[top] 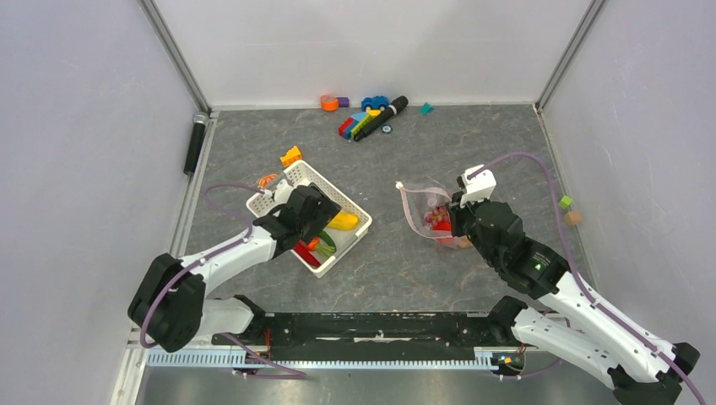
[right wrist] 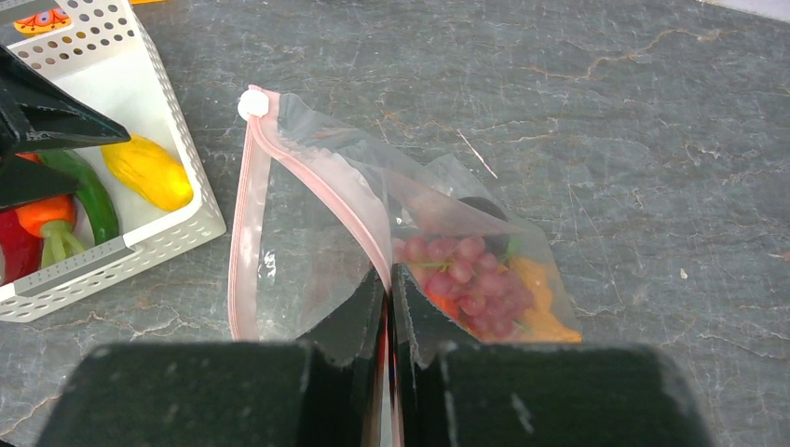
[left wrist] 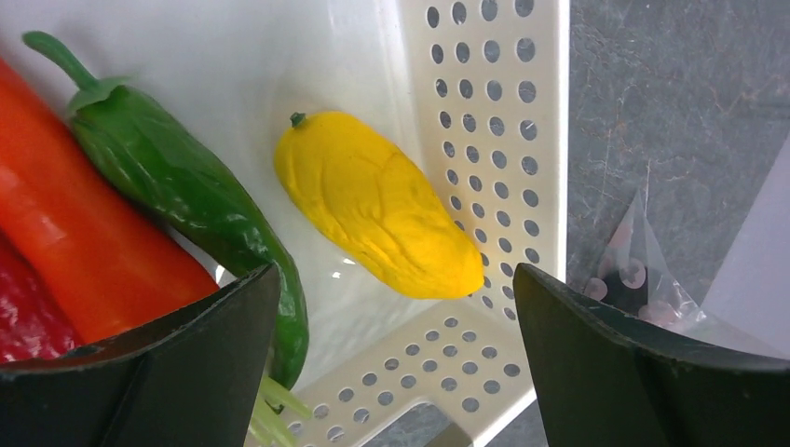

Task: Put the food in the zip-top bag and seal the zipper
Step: Pick up the fake fruit from the bin.

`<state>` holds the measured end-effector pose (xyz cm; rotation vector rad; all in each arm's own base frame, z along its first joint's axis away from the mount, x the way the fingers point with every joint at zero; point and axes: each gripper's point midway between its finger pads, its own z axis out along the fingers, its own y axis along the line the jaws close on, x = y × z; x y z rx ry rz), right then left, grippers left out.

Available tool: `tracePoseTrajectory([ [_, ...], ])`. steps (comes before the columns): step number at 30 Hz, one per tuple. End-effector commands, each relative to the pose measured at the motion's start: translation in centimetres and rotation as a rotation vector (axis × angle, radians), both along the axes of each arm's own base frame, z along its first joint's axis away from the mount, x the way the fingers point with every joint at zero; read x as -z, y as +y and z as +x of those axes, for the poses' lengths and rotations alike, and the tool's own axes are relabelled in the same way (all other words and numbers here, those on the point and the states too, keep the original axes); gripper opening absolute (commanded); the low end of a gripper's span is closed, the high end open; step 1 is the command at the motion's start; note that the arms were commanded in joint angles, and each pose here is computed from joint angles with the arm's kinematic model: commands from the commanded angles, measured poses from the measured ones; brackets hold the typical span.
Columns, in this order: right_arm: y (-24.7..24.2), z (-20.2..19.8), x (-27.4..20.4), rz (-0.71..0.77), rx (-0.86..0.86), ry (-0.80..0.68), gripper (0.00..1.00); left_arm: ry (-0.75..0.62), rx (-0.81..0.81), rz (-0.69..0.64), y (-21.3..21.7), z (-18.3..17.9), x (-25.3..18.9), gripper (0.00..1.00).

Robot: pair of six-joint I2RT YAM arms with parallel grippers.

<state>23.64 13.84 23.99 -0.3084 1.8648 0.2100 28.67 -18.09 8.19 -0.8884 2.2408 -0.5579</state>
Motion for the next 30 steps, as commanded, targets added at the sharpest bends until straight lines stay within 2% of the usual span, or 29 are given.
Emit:
tracePoseTrajectory([
  [1, -0.1, 0.3, -0.6, 0.012, 0.019, -0.025, 0.1, -0.017, -0.048, -0.102, -1.2, 1.2, 0.0, 0.99],
  [11, -0.2, 0.4, -0.5, 0.004, 0.025, -0.022, 0.1, -0.035, -0.151, -0.078, 0.0, 2.4, 1.3, 0.86],
  [22, -0.3, 0.4, -0.4, -0.002, 0.03, -0.021, 0.1, 0.004, -0.175, -0.049, 0.2, 3.2, 3.1, 0.72],
  [27, -0.3, 0.4, -0.4, -0.001, 0.031, -0.021, 0.1, 0.009, -0.171, -0.043, 0.0, 3.4, 3.3, 0.56],
  [30, -0.3, 0.5, -0.4, -0.002, 0.033, -0.02, 0.1, 0.006, -0.151, -0.056, -0.4, 3.5, 3.1, 0.36],
])
